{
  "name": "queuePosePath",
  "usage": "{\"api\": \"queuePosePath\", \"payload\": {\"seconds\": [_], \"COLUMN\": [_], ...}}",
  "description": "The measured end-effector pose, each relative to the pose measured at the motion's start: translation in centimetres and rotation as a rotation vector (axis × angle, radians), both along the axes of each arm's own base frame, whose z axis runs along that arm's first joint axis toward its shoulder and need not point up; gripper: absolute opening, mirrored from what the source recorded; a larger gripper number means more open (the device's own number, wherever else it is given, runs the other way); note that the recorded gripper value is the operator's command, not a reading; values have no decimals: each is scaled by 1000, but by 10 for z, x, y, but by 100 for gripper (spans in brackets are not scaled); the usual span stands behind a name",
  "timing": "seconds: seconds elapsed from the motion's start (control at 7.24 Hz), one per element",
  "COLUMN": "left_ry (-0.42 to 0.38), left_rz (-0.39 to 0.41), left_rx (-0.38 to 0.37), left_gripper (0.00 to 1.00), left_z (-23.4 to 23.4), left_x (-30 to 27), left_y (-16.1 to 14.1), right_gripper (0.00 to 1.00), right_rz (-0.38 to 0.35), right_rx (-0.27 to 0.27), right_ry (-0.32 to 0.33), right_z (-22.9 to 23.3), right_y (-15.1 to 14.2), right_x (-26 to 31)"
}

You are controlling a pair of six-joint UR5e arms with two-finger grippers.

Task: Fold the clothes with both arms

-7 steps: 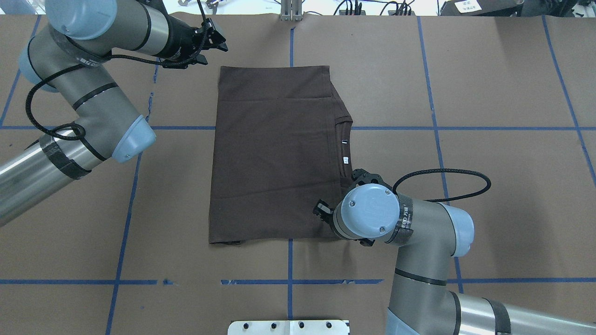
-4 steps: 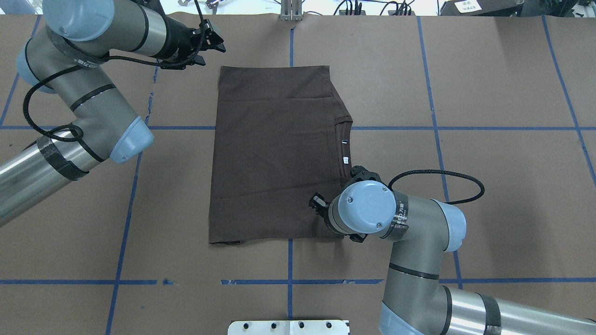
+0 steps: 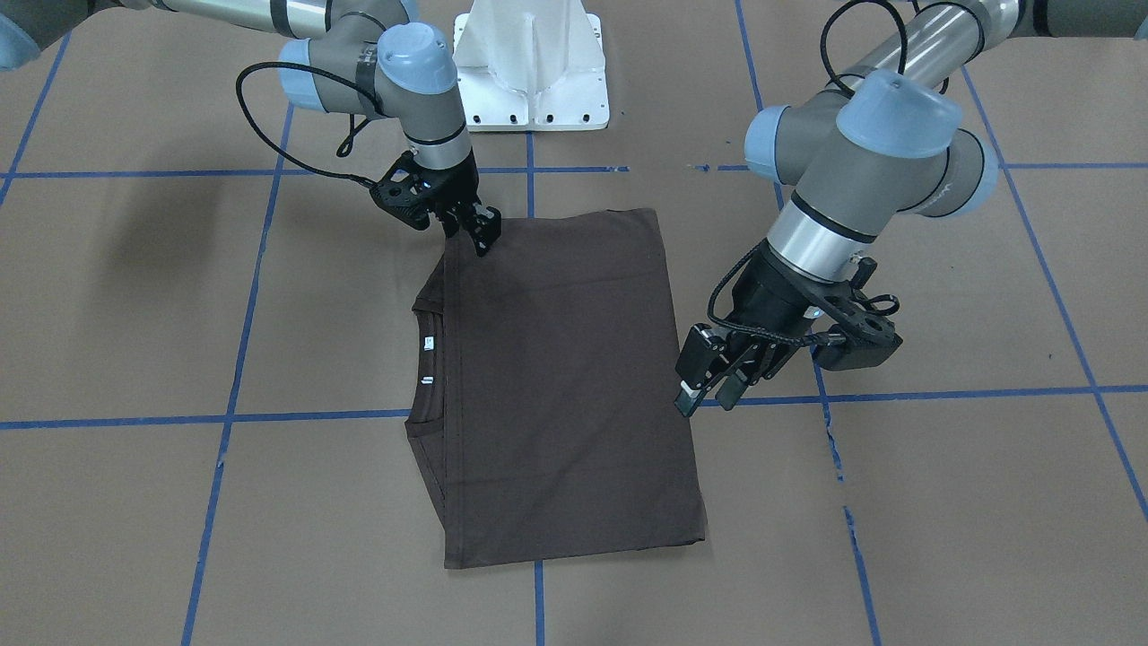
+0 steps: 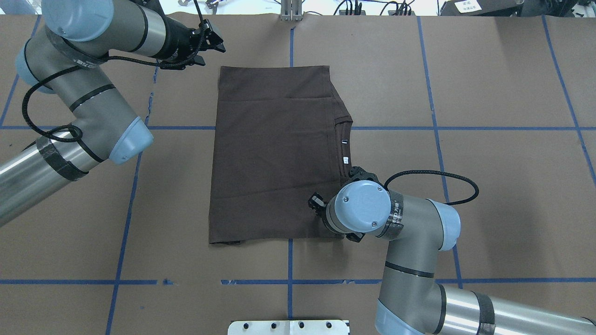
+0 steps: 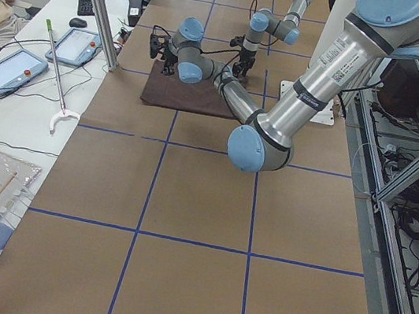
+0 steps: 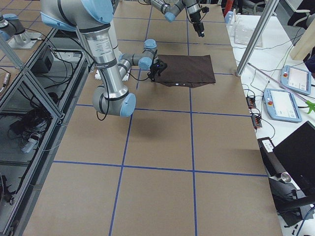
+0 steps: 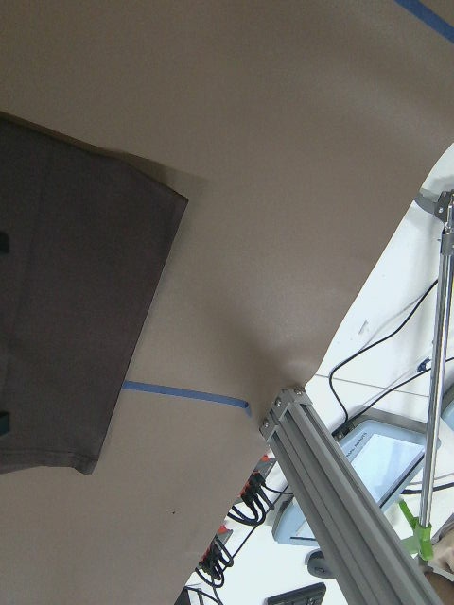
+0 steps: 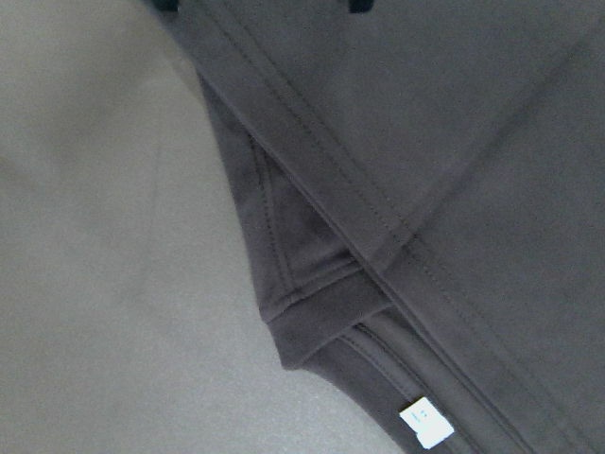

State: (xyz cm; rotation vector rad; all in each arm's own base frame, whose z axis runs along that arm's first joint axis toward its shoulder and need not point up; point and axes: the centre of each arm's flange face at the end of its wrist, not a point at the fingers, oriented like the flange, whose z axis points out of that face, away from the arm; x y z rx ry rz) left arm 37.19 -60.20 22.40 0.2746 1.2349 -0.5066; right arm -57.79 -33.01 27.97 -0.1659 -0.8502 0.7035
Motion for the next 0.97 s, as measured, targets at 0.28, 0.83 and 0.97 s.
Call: {"api": "queuePosePath", "payload": {"seconds": [0.28,0.83,0.97], "left_ry": [-4,-1,24], "left_rz": [0,5,24], "left_rx": [-5,-16,-42], "left_gripper": [64,64,65], "left_z": [-4,5,19], "left_x": [-2,-11,-19], "left_y": [2,21,64], "right_gripper": [0,0,0], "right_rz": [-12,-44,-46], "right_rx": [4,8,13], "right_ry": [-2,-49,-68], "right_z": [-1,-21,-28], "right_y": [1,2,4], "right_x": [-1,15,24]}}
